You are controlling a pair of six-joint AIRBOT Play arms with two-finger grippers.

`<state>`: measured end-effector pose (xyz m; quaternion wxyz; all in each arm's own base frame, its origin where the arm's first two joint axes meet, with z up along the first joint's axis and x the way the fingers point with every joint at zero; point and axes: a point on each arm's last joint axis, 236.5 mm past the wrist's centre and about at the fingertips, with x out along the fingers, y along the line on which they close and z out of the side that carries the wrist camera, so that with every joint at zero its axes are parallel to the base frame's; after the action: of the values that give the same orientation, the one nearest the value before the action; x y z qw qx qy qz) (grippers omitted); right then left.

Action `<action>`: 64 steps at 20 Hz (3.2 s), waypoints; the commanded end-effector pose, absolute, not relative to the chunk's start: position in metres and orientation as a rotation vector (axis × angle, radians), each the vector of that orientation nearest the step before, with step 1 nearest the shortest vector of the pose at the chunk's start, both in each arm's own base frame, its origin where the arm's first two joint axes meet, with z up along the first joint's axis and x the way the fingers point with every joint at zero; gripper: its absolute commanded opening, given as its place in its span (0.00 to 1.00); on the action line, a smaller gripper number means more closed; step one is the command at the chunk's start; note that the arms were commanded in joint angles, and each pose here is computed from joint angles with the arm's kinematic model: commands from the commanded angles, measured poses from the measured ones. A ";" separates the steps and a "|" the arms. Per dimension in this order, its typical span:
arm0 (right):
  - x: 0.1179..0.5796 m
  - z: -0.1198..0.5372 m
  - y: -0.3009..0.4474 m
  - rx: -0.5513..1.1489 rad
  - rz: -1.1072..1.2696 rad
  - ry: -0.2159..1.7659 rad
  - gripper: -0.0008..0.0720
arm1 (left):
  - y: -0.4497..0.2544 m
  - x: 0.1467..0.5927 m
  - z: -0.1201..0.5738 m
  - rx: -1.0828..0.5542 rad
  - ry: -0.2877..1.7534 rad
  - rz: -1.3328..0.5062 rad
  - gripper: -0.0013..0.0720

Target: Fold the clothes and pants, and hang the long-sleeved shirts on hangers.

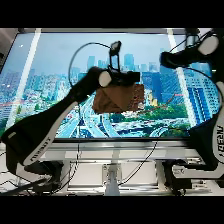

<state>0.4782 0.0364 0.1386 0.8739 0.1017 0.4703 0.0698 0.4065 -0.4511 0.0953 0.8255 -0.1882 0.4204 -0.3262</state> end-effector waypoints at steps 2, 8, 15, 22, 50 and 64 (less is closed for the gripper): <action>0.463 0.148 -0.006 0.234 0.073 0.992 0.07 | -0.500 0.389 0.067 -0.408 0.866 -0.749 0.05; 0.462 0.145 -0.019 0.206 0.033 0.999 0.07 | -0.521 0.378 0.038 -0.393 0.876 -0.765 0.87; 0.459 0.121 -0.029 0.114 0.039 1.070 0.07 | -0.486 0.391 0.109 -0.225 0.720 -0.841 0.97; 0.410 0.016 0.068 0.302 0.683 1.182 0.08 | -0.357 0.416 0.163 -0.046 0.751 -0.688 0.70; 0.435 -0.105 0.138 0.748 0.512 1.378 0.86 | -0.326 0.439 0.163 -0.066 0.750 -0.620 0.70; 0.460 -0.058 0.177 0.523 0.611 1.152 0.07 | -0.323 0.441 0.164 -0.042 0.738 -0.623 0.70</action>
<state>0.4465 0.1793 -0.0952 0.7335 0.2495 0.5732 0.2667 0.4397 -0.3247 0.1632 0.8844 -0.0195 0.3558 -0.3014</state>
